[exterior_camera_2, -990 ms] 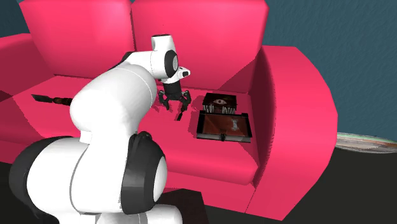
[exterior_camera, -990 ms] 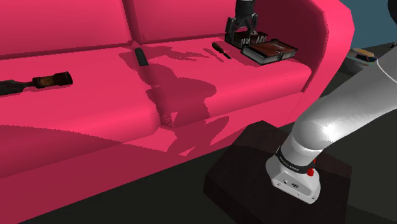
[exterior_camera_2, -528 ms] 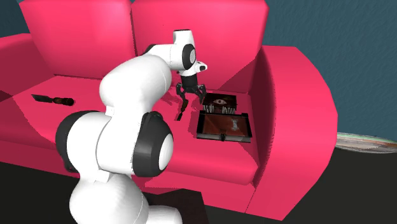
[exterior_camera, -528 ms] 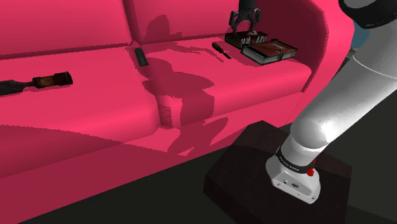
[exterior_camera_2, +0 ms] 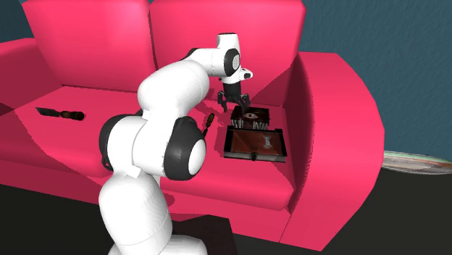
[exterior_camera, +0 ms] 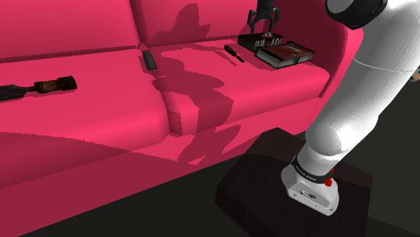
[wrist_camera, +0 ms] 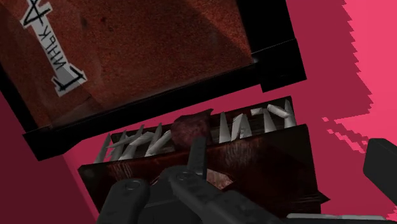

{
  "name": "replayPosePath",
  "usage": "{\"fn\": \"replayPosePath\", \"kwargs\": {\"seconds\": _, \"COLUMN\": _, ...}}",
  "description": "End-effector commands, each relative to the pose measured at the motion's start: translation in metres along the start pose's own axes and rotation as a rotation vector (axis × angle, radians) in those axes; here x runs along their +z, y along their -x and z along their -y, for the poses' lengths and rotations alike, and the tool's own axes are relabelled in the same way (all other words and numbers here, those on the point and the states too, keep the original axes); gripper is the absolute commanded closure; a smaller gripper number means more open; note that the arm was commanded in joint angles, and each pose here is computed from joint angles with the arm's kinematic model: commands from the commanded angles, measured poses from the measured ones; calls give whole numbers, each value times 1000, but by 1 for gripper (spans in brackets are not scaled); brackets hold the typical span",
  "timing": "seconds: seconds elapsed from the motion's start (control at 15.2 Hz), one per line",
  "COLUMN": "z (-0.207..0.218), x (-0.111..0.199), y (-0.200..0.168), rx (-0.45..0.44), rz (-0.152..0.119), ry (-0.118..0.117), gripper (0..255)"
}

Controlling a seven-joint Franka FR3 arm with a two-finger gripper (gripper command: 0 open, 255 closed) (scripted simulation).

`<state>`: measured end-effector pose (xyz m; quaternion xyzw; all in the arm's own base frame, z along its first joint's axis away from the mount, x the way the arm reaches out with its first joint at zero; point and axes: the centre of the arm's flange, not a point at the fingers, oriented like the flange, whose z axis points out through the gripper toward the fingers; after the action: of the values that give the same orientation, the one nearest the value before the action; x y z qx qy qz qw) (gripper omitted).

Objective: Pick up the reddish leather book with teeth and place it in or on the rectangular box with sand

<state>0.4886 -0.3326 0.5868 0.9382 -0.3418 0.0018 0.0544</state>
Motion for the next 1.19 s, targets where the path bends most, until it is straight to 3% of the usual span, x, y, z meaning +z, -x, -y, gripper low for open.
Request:
{"fn": "replayPosePath", "kwargs": {"seconds": 0.0, "z": 0, "x": 8, "y": -2, "rx": 3, "rz": 0, "ry": 0, "gripper": 0}}
{"fn": "replayPosePath", "kwargs": {"seconds": 0.26, "z": 0, "x": 32, "y": -2, "rx": 3, "rz": 0, "ry": 0, "gripper": 0}}
{"fn": "replayPosePath", "kwargs": {"seconds": 0.79, "z": 0, "x": 32, "y": -2, "rx": 3, "rz": 0, "ry": 0, "gripper": 0}}
{"fn": "replayPosePath", "kwargs": {"seconds": 0.86, "z": 0, "x": 32, "y": -2, "rx": 3, "rz": 0, "ry": 0, "gripper": 255}}
{"fn": "replayPosePath", "kwargs": {"seconds": 1.12, "z": 0, "x": 32, "y": -2, "rx": 3, "rz": 0, "ry": 0, "gripper": 255}}
